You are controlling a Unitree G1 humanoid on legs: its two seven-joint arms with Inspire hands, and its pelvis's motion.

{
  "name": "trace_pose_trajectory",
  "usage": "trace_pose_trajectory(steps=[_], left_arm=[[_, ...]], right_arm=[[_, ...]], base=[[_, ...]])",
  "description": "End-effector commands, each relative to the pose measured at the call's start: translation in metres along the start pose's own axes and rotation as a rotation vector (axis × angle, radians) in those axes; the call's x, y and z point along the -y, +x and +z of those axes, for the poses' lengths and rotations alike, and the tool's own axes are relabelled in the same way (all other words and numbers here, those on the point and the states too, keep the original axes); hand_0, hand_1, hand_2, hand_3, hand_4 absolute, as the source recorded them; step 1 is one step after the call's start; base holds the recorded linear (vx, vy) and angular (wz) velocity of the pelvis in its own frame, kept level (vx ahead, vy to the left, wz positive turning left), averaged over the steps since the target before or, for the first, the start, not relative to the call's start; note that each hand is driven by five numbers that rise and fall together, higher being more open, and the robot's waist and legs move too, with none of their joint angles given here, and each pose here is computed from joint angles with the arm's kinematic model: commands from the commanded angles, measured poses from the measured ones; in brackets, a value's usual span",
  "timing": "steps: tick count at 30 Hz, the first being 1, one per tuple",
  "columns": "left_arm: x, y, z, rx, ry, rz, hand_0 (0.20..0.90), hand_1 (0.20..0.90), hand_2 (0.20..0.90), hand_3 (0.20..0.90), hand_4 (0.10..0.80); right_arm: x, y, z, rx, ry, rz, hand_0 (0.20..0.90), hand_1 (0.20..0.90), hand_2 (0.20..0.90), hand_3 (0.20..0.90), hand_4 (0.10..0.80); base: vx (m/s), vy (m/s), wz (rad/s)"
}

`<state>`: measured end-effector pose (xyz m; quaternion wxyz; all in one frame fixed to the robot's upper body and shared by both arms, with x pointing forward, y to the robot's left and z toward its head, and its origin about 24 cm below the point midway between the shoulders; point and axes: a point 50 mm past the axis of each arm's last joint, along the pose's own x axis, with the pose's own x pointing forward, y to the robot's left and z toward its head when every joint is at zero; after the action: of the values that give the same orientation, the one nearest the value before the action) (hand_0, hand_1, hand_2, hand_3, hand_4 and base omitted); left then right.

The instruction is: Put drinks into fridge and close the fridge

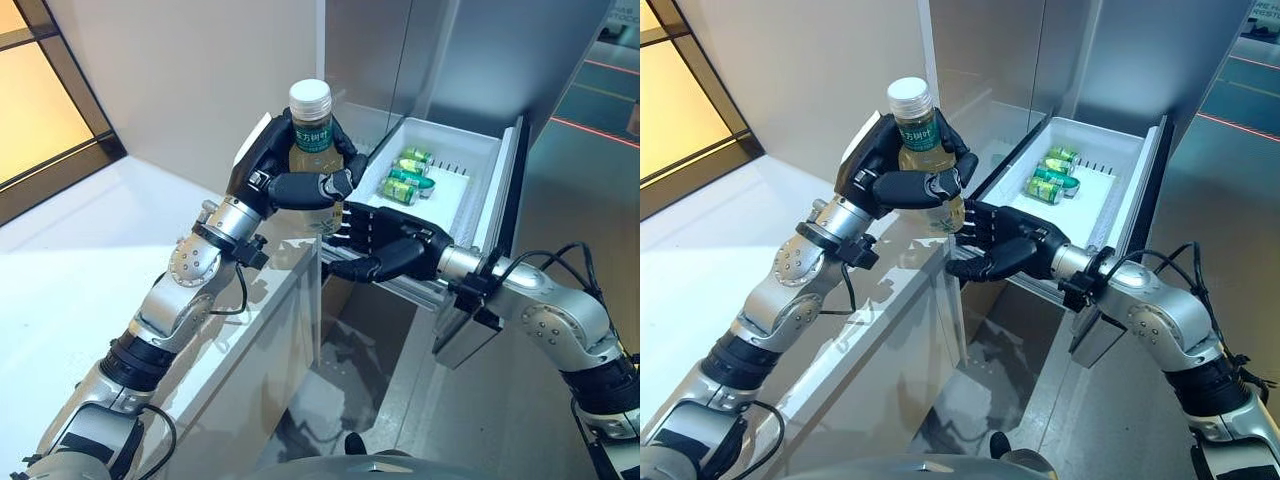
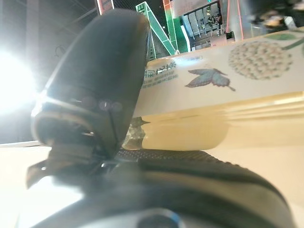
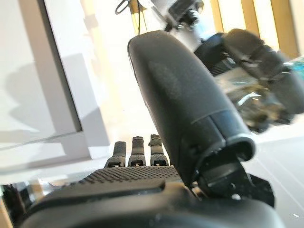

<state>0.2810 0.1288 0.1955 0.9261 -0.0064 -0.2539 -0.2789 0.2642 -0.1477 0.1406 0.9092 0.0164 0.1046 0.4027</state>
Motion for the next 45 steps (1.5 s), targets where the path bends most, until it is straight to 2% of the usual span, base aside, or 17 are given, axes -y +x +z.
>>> trace_pose_trajectory(steps=[1, 9, 20, 24, 30, 37, 45], left_arm=[[0.03, 0.042, 0.066, 0.41, -0.1, -0.167, 0.3, 0.3, 0.3, 0.2, 0.1], [0.05, 0.042, 0.058, 0.356, -0.179, -0.245, 0.3, 0.3, 0.3, 0.2, 0.1], [0.041, 0.04, 0.044, 0.294, -0.146, -0.206, 0.3, 0.3, 0.3, 0.2, 0.1], [0.035, 0.039, 0.049, 0.329, -0.118, -0.183, 0.3, 0.3, 0.3, 0.2, 0.1], [0.021, 0.032, 0.078, 0.483, -0.075, -0.113, 0.3, 0.3, 0.3, 0.2, 0.1], [0.017, 0.029, 0.095, 0.548, -0.026, -0.078, 0.3, 0.3, 0.3, 0.2, 0.1], [0.012, 0.024, 0.099, 0.576, -0.001, -0.059, 0.3, 0.3, 0.3, 0.2, 0.1]], right_arm=[[-0.03, 0.017, 0.043, 0.217, -0.053, 0.186, 0.9, 0.9, 0.9, 0.9, 0.8], [-0.045, 0.03, 0.055, 0.301, -0.064, 0.198, 0.9, 0.9, 0.9, 0.9, 0.8], [-0.037, 0.025, 0.073, 0.423, -0.119, 0.133, 0.9, 0.9, 0.9, 0.9, 0.8], [-0.028, 0.022, 0.072, 0.408, -0.099, 0.076, 0.9, 0.9, 0.9, 0.9, 0.8], [-0.009, 0.015, 0.055, 0.33, -0.047, -0.03, 0.9, 0.9, 0.9, 0.9, 0.8], [-0.008, 0.016, 0.059, 0.316, -0.024, -0.037, 0.9, 0.9, 0.9, 0.9, 0.8], [-0.008, 0.018, 0.056, 0.3, -0.02, -0.021, 0.9, 0.9, 0.9, 0.9, 0.8]], base=[[0.0, 0.0, 0.0], [0.0, 0.0, 0.0], [0.02, -0.01, 0.05], [0.008, -0.002, 0.02], [0.024, -0.012, 0.08], [0.011, -0.006, 0.06], [-0.001, 0.002, 0.05]])
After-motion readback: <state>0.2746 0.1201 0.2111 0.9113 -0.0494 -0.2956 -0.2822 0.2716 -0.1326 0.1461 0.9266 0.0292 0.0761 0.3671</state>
